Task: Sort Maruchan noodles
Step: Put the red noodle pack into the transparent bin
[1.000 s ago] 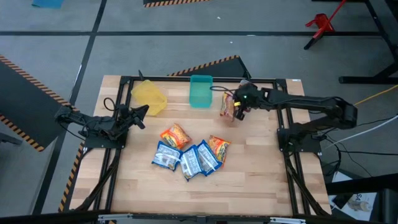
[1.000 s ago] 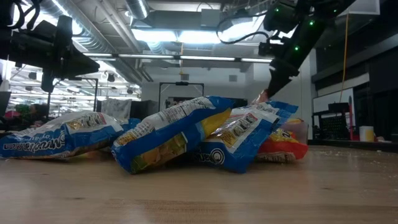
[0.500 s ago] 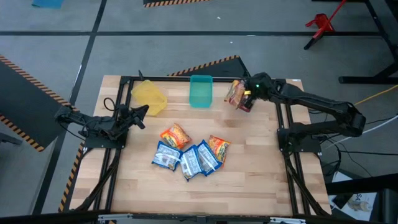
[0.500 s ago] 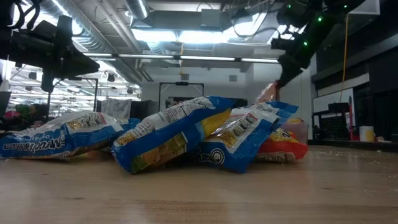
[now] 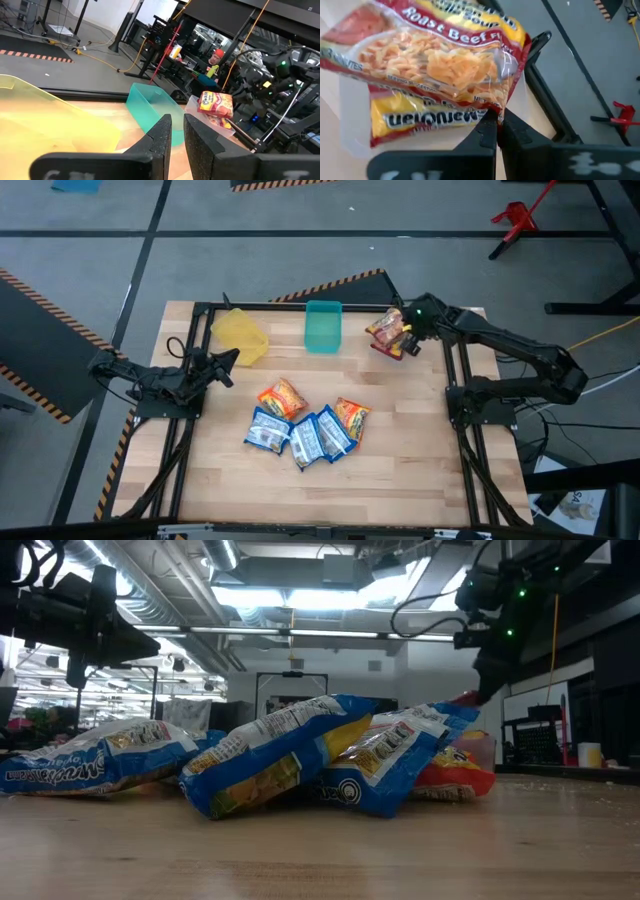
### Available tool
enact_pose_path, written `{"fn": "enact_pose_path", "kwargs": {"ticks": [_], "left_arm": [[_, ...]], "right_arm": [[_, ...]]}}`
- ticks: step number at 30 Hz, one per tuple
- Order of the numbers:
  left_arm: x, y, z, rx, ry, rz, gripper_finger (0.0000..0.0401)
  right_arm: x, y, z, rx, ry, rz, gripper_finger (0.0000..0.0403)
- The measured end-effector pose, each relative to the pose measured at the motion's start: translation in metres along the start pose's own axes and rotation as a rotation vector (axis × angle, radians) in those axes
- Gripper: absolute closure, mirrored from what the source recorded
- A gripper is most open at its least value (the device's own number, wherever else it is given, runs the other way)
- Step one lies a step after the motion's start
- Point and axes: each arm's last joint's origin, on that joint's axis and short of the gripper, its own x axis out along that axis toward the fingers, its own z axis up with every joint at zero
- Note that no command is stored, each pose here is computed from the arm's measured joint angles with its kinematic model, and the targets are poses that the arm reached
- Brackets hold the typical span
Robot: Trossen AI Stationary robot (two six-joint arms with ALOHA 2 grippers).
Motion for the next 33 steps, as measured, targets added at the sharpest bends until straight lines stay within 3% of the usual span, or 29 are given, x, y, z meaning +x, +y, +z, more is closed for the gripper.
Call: {"fn": "enact_pose_path", "kwargs": {"ticks": [15, 26, 33], "left_arm": [[0.0, 0.0, 0.0, -0.003, 0.001, -0.001, 0.0357], [0.0, 0.0, 0.0, -0.001, 0.001, -0.002, 0.0357], [0.0, 0.0, 0.0, -0.001, 0.002, -0.003, 0.0357]], "right_arm": [[0.002, 0.001, -0.009, -0.09, 0.097, -0.067, 0.0393], [0.0, 0.001, -0.014, -0.093, 0.148, -0.07, 0.0251], [-0.029, -0.008, 0.0, -0.036, 0.096, 0.003, 0.0222]]}}
